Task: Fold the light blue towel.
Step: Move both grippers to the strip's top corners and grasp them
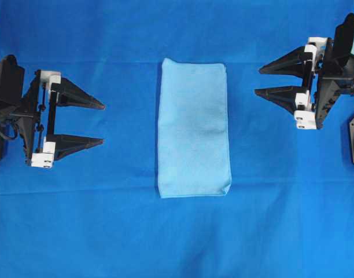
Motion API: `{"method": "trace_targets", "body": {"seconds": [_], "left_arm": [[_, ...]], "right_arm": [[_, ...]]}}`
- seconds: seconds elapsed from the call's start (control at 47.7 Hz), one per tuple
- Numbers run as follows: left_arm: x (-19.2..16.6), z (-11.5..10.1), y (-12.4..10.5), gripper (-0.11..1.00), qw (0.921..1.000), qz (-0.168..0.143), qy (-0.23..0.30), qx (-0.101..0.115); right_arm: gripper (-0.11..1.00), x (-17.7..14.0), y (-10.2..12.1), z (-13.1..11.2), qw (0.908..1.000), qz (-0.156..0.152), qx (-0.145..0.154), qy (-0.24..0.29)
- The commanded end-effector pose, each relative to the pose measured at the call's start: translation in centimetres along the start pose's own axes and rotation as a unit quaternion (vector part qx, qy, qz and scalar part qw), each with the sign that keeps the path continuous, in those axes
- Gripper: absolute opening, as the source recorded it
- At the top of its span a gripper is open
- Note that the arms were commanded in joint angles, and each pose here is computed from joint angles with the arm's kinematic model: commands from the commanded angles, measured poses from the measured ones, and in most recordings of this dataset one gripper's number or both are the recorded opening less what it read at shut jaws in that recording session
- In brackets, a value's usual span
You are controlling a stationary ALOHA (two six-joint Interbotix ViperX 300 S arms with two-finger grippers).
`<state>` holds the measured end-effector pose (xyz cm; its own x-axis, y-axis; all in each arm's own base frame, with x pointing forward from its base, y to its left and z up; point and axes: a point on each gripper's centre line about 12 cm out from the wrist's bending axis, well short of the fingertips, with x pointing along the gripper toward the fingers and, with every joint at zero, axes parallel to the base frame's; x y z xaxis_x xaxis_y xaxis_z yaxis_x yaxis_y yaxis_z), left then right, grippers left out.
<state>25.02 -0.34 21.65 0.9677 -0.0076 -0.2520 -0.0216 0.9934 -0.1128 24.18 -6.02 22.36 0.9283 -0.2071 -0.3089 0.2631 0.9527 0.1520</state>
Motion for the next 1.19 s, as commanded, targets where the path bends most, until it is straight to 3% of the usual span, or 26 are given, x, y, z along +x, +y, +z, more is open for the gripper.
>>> {"method": "trace_targets", "body": {"seconds": [0.0, 0.189, 0.419, 0.524, 0.734, 0.943, 1.174], "left_arm": [[0.2, 0.8, 0.0, 0.94, 0.9999, 0.0, -0.014, 0.002], [0.8, 1.3, 0.4, 0.94, 0.9998, 0.009, -0.016, -0.001], [4.8, 1.4, 4.6, 0.94, 0.9964, 0.08, 0.024, -0.015], [6.9, 1.3, 6.8, 0.94, 0.9933, 0.107, 0.042, -0.006], [11.3, -1.1, 11.0, 0.94, 0.9851, 0.145, 0.091, 0.01], [14.3, -3.7, 14.3, 0.94, 0.9778, 0.17, 0.122, -0.001], [15.1, -5.6, 16.6, 0.94, 0.9729, 0.192, 0.128, -0.012]], "right_arm": [[0.62, 0.1, 0.2, 0.9, 0.9999, 0.003, 0.0, -0.013], [0.61, 0.4, 0.0, 1.3, 0.9999, -0.001, 0.0, -0.015], [0.61, 3.4, -3.3, 0.7, 0.9971, -0.062, 0.013, 0.043], [0.61, 5.2, -4.6, 0.1, 0.9937, -0.081, 0.004, 0.077], [0.61, 9.1, -7.0, -1.5, 0.9857, -0.1, -0.014, 0.134], [0.61, 11.8, -8.9, -4.3, 0.9767, -0.112, -0.005, 0.182], [0.61, 13.0, -9.1, -5.5, 0.9771, -0.106, 0.0, 0.185]]}}
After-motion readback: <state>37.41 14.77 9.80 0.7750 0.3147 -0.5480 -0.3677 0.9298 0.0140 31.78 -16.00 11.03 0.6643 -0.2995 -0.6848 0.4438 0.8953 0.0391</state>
